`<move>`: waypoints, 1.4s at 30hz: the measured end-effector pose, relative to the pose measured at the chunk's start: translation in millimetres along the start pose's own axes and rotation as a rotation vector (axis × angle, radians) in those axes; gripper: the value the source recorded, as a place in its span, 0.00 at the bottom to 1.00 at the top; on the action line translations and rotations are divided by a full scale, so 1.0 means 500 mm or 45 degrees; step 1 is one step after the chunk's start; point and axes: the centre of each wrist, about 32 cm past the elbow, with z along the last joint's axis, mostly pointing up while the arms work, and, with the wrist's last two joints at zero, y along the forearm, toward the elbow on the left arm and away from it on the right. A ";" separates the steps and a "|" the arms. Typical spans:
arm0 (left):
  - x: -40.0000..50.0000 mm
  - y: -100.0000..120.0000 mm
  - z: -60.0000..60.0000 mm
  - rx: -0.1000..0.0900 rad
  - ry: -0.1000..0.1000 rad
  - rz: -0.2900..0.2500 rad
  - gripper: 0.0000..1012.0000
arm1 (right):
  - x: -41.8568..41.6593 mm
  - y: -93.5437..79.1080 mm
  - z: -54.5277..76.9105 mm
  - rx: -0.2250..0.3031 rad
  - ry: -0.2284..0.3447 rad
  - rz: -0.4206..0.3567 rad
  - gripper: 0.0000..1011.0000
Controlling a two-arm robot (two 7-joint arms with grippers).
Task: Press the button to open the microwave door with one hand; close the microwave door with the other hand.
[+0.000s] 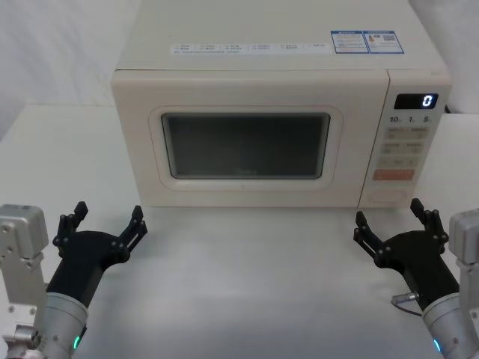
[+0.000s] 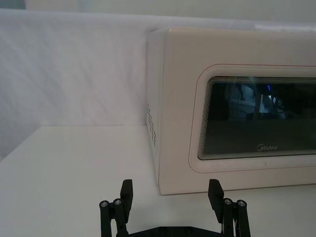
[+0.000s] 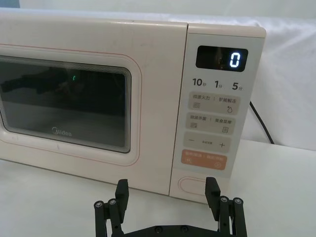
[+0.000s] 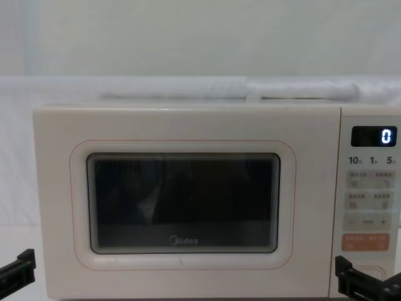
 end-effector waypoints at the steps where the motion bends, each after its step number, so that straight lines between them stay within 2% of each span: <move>1: 0.000 0.000 0.000 0.000 0.000 0.000 0.99 | 0.000 0.000 0.000 0.000 0.000 0.000 0.99; 34: 0.000 0.000 0.000 0.000 0.000 0.000 0.99 | 0.000 0.000 0.000 0.000 0.000 0.000 0.99; 40: 0.000 0.000 0.000 0.000 0.000 0.000 0.99 | 0.000 0.000 0.000 0.000 0.000 0.000 0.90; 42: 0.000 0.000 0.000 0.000 0.000 0.000 0.99 | 0.000 0.000 0.000 0.000 0.000 0.000 0.83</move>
